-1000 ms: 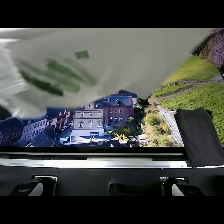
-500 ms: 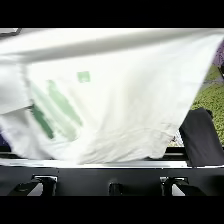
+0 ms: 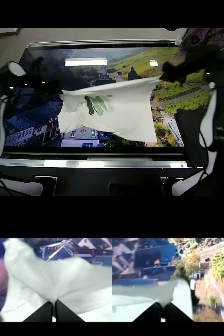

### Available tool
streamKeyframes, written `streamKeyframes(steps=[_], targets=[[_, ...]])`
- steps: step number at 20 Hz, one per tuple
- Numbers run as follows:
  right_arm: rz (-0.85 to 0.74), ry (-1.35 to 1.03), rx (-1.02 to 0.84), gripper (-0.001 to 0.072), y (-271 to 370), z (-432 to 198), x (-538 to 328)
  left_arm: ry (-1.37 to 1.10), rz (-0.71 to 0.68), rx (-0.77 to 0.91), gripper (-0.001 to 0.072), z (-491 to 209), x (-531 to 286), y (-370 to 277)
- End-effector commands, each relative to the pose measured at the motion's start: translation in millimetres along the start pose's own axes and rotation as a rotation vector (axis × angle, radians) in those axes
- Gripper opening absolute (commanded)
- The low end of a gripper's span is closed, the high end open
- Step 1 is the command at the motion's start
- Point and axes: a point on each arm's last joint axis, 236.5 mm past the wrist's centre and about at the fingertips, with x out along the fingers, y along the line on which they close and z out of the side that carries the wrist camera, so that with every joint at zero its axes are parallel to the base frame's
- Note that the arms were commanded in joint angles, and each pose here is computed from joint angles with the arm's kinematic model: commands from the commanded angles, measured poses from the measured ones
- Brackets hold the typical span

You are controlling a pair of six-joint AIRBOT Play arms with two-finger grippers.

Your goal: Fold the clothes and pants, and hang the long-sleeved shirts on hangers.

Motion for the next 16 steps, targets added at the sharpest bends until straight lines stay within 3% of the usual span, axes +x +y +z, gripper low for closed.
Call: streamKeyframes(steps=[1,3,4,5,6,8,13,16], targets=[[0.021,0.070,0.042,0.0033,-14,-9,102,0.064,-0.115,-0.094,0.0020,-4,86,-11],[0.021,0.065,0.030,0.0051,-9,-10,115,0.048,-0.115,-0.098,0.0067,0,90,-10],[0.026,0.062,0.021,0.0113,-5,-9,113,0.034,-0.116,-0.097,0.0180,4,83,-9],[0.026,0.069,0.009,0.0188,-4,-11,107,0.020,-0.117,-0.098,0.0398,8,73,-8],[0.022,0.091,-0.033,0.0231,-5,-16,96,0.004,-0.117,-0.100,0.0551,12,57,-5],[0.017,0.143,-0.132,0.0362,-9,-27,61,-0.040,-0.087,-0.098,0.0553,17,12,11],[0.029,0.040,-0.073,0.0375,-45,-21,-48,-0.138,0.072,-0.164,0.0552,-13,-98,80],[0.013,0.097,0.074,0.0378,-91,-85,-64,-0.108,0.087,-0.297,0.0552,-88,-98,106]])
